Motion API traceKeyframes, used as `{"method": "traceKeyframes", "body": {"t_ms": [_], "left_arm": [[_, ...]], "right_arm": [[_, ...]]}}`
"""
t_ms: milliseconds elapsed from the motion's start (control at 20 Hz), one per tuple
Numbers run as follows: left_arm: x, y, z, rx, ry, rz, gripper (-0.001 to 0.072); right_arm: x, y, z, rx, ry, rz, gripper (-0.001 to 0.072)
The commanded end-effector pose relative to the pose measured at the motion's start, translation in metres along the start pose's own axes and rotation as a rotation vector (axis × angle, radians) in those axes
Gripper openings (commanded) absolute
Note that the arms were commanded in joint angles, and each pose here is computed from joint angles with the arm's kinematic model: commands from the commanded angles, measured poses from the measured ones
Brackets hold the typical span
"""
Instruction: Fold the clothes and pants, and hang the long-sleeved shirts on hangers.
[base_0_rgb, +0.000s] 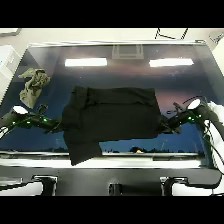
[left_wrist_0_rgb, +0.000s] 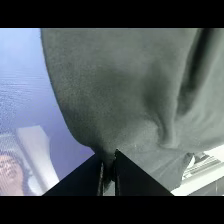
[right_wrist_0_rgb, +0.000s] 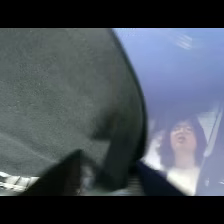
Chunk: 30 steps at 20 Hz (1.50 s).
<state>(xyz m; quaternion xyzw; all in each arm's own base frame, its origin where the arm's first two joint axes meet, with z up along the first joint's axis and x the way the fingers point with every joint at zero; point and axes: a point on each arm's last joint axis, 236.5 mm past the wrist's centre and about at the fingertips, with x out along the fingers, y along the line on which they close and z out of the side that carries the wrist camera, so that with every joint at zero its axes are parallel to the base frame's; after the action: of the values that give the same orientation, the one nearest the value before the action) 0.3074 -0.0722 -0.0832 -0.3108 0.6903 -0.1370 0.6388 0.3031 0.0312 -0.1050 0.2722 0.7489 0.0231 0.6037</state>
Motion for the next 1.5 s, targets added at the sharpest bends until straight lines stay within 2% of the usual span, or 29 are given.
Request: {"method": "traceKeyframes", "body": {"t_ms": [0, 150, 250, 350, 450, 550, 700, 900, 1050, 1150, 1300, 1450], "left_arm": [[-0.015, -0.013, 0.006, 0.040, -0.012, -0.010, 0.0028], [-0.091, -0.068, 0.050, 0.215, -0.245, -0.003, 0.0027], [-0.195, -0.138, 0.073, 0.406, -0.533, 0.011, 0.0027], [-0.329, -0.223, 0.054, 0.619, -0.901, 0.031, 0.0028], [-0.456, -0.301, -0.013, 0.803, -1.297, 0.043, 0.0028], [-0.531, -0.352, -0.103, 0.923, -1.591, 0.019, 0.0028], [-0.566, -0.375, -0.195, 0.960, -1.809, -0.071, 0.0028], [-0.572, -0.379, -0.235, 0.986, -1.883, -0.089, 0.0028], [-0.572, -0.376, -0.222, 0.970, -1.870, -0.076, 0.0028], [-0.562, -0.362, -0.188, 0.933, -1.796, -0.002, 0.0028], [-0.500, -0.322, -0.093, 0.822, -1.463, 0.068, 0.0028], [-0.386, -0.256, 0.009, 0.665, -1.020, 0.077, 0.0028]], "right_arm": [[-0.011, 0.018, -0.015, -0.051, 0.049, 0.035, 0.0037], [-0.081, 0.053, 0.012, -0.187, -0.151, 0.051, 0.0036], [-0.183, 0.098, 0.039, -0.330, -0.473, 0.052, 0.0033], [-0.336, 0.149, 0.036, -0.480, -0.946, 0.029, 0.0034], [-0.479, 0.183, -0.022, -0.577, -1.398, -0.005, 0.0034], [-0.563, 0.196, -0.107, -0.625, -1.691, -0.015, 0.0034], [-0.590, 0.198, -0.192, -0.667, -1.836, 0.005, 0.0035], [-0.612, 0.198, -0.243, -0.658, -1.968, 0.073, 0.0035], [-0.621, 0.197, -0.243, -0.646, -2.003, 0.072, 0.0035], [-0.604, 0.195, -0.213, -0.624, -1.904, 0.052, 0.0035], [-0.508, 0.174, -0.110, -0.528, -1.438, -0.012, 0.0033], [-0.367, 0.130, -0.004, -0.429, -0.884, -0.100, 0.0032]]}}
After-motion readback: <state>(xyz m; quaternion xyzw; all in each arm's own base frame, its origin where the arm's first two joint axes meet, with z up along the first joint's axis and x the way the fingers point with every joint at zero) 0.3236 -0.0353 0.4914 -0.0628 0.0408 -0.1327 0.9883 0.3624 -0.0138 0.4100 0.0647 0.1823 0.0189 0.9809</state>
